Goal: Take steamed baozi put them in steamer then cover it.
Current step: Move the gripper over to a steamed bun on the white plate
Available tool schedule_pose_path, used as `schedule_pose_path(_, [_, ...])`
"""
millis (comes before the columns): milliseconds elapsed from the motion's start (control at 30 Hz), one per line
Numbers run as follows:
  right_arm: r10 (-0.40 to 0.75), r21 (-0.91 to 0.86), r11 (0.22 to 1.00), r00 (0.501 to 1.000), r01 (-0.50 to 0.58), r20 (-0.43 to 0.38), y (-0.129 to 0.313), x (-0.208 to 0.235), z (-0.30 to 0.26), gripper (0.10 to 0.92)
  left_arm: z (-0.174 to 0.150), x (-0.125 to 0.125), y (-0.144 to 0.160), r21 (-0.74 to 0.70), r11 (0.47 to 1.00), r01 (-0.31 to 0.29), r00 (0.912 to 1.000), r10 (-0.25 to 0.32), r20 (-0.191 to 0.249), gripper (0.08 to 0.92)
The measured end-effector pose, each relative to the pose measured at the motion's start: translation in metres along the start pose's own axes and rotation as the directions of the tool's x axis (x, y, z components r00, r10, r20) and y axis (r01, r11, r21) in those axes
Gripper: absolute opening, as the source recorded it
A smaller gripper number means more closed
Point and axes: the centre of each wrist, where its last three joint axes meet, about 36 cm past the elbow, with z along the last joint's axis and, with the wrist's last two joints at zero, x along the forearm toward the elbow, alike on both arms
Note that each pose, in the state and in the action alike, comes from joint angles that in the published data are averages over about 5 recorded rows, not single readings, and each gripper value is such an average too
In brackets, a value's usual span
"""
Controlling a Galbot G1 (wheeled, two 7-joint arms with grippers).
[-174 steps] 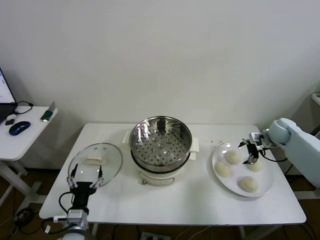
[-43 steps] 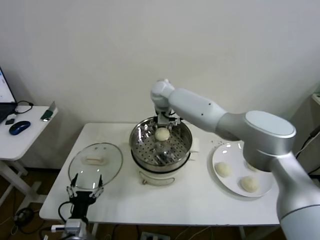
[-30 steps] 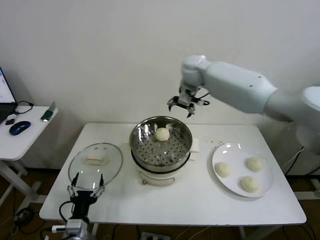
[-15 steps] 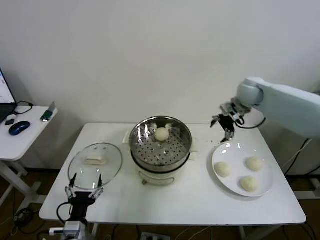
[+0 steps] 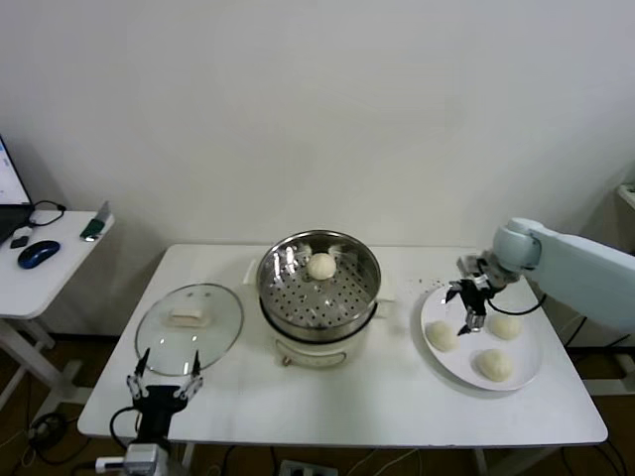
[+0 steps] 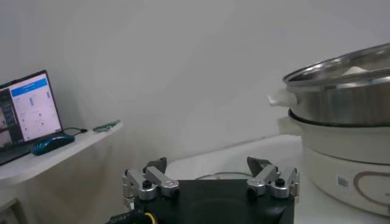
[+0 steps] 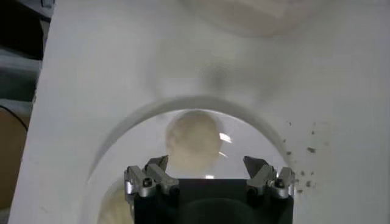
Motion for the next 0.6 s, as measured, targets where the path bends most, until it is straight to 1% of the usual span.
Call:
schedule_pose_path(200, [-0.015, -0.022, 1.0, 1.0, 0.015, 0.008, 0.002, -0.023, 0.0, 0.823, 0.002, 0.0, 0.0, 0.0, 1.0, 0.003, 1.0, -0.003, -0.006, 0.823])
schedule_pose_path(433, [-0.022, -0.03, 0.999, 1.0, 0.022, 0.007, -0.001, -0.04, -0.001, 0.822, 0.006, 0.0, -0.001, -0.001, 1.0, 0.004, 0.9999, -0.004, -0.014, 0.823])
schedule_pose_path(600, [-0.02, -0.033, 0.999, 1.0, 0.02, 0.008, -0.006, -0.043, 0.0, 0.777, 0.006, -0.002, -0.001, 0.0, 1.0, 0.004, 0.9999, -0.004, -0.013, 0.823])
